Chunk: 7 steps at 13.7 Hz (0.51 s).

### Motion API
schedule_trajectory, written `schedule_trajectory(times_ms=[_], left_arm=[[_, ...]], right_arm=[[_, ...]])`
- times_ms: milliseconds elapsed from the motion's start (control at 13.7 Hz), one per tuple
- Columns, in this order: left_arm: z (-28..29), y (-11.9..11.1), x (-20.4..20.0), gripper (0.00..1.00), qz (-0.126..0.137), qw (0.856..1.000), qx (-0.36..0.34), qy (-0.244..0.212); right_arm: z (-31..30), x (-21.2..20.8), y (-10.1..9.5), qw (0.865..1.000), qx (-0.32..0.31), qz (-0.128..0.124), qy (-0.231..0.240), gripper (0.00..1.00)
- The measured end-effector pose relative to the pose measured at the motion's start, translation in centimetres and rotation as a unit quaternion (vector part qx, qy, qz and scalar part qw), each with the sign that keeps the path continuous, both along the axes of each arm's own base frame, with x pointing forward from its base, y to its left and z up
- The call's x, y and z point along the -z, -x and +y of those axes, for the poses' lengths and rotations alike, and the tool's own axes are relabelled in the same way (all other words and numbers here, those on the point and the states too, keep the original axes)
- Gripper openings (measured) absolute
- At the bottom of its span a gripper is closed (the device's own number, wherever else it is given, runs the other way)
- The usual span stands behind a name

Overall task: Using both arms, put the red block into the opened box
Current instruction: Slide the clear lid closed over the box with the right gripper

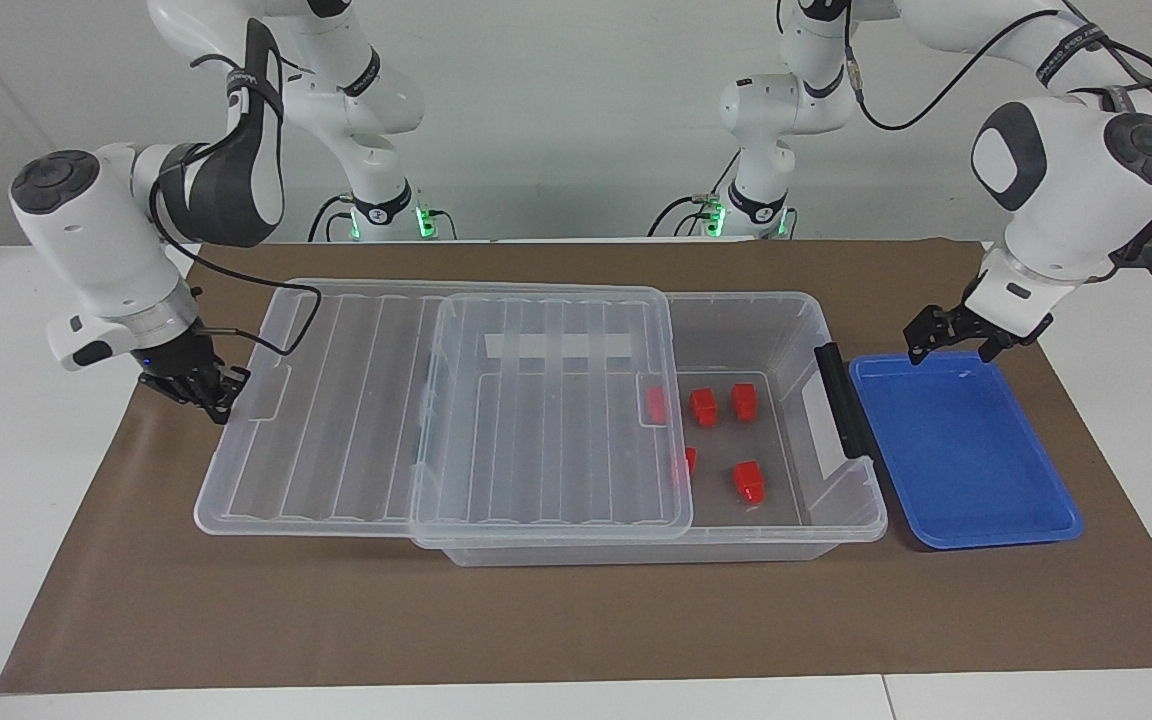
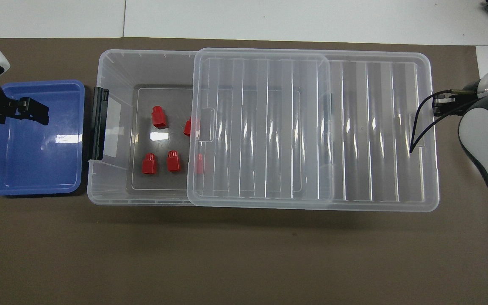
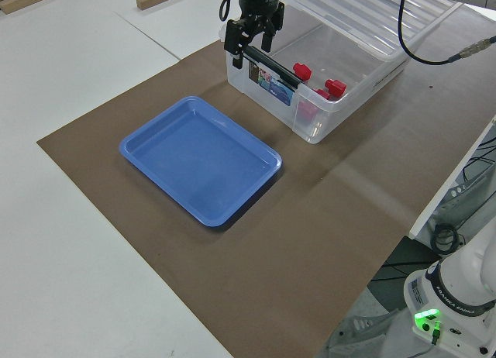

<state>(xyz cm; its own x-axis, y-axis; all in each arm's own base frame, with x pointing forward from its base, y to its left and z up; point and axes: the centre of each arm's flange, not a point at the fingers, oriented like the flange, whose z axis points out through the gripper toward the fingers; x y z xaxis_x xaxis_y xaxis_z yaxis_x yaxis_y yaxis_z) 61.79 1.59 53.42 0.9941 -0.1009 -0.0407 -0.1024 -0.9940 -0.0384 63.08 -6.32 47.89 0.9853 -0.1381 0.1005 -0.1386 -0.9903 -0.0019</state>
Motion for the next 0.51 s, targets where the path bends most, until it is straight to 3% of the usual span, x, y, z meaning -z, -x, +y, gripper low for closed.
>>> schedule_trajectory(times_ms=[512], left_arm=[[3.5, 0.8, -1.4, 1.0, -0.001, 0.999, 0.05, 0.003]], right_arm=[[5.0, 0.1, -0.3, 0.999, -0.041, 0.0, -0.008, 0.01]])
